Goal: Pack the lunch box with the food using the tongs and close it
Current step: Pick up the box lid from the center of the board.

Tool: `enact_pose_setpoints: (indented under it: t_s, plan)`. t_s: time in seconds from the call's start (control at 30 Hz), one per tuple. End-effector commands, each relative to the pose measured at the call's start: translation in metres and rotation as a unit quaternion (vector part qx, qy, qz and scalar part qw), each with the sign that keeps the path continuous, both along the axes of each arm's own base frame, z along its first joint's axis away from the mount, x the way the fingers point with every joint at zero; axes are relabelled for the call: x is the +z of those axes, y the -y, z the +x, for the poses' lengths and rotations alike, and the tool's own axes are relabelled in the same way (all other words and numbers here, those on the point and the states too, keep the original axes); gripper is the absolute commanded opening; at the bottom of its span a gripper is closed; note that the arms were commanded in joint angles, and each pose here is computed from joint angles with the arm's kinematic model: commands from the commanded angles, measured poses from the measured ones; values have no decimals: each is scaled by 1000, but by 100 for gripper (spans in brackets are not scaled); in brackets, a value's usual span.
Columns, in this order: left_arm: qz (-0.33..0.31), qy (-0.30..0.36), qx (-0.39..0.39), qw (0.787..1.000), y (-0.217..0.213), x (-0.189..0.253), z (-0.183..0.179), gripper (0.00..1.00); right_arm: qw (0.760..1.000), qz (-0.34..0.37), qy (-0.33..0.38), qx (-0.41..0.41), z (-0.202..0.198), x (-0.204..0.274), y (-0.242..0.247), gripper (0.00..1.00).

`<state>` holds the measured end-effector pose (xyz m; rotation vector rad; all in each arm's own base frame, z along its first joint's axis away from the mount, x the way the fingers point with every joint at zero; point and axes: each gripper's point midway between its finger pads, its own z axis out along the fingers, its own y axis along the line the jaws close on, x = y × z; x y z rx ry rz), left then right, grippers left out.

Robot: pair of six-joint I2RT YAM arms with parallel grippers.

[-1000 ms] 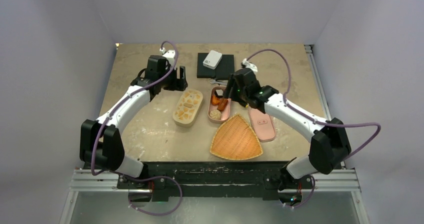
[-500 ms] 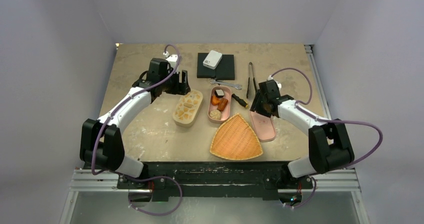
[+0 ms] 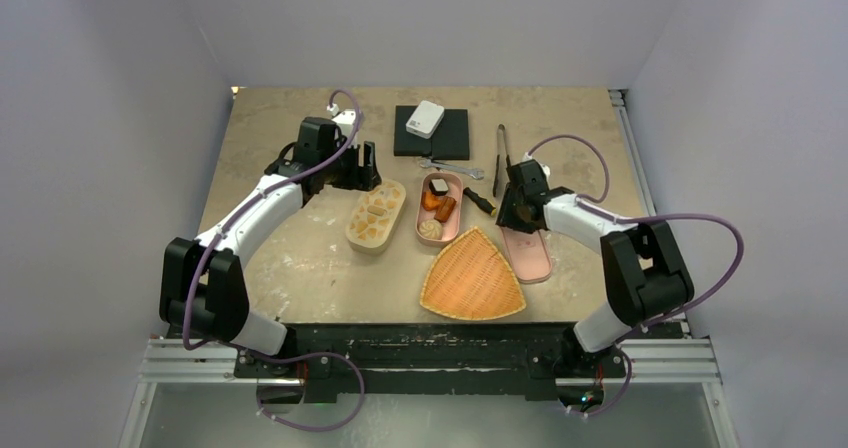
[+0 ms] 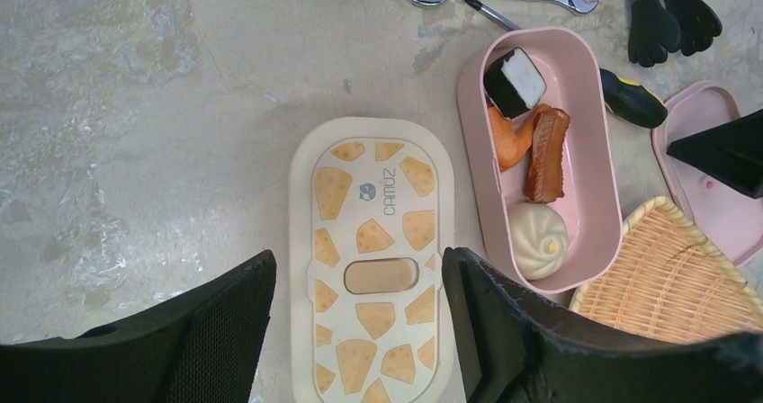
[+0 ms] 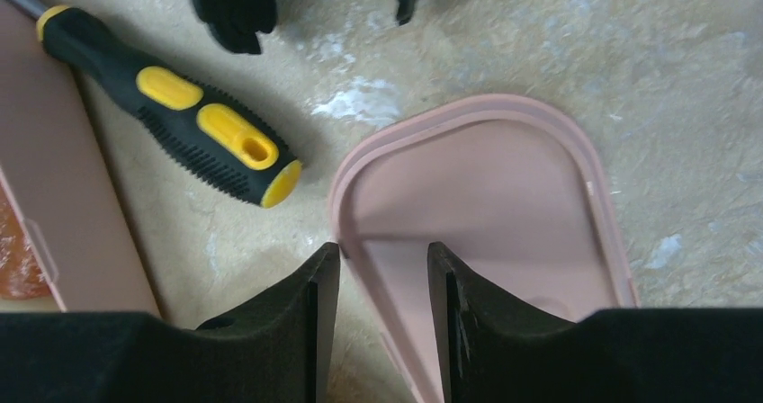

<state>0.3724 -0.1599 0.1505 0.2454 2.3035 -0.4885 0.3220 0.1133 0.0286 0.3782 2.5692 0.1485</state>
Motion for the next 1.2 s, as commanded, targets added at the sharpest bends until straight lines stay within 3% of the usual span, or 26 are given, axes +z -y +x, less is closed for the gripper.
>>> enact_pose_setpoints:
  t_s: [0.0, 0.47, 0.5, 0.53, 0.57, 0.87, 1.17]
  plan:
    - [-15, 13, -5, 1000, 6, 10, 2, 68, 999, -23, 36, 6, 18, 20, -11, 44]
    - [-15, 13, -4, 1000, 6, 11, 2, 67, 992, -124, -10, 17, 0, -8, -10, 44]
    - [-14, 12, -4, 1000, 6, 11, 1, 67, 994, -111, -9, -7, 0, -9, -14, 19]
    - [-14, 13, -3, 1000, 5, 11, 2, 67, 994, -108, -7, -11, 0, -8, -16, 5]
    - [-13, 13, -3, 1000, 5, 10, 2, 67, 994, -105, -3, -13, 1, -7, -17, 0]
    - [-11, 14, -3, 1000, 5, 10, 2, 67, 997, -41, 62, -33, 8, 37, -27, 0]
    - [-48, 39, -75, 995, 35, 25, -10, 67, 975, -9, 208, -78, 14, 128, -4, 0]
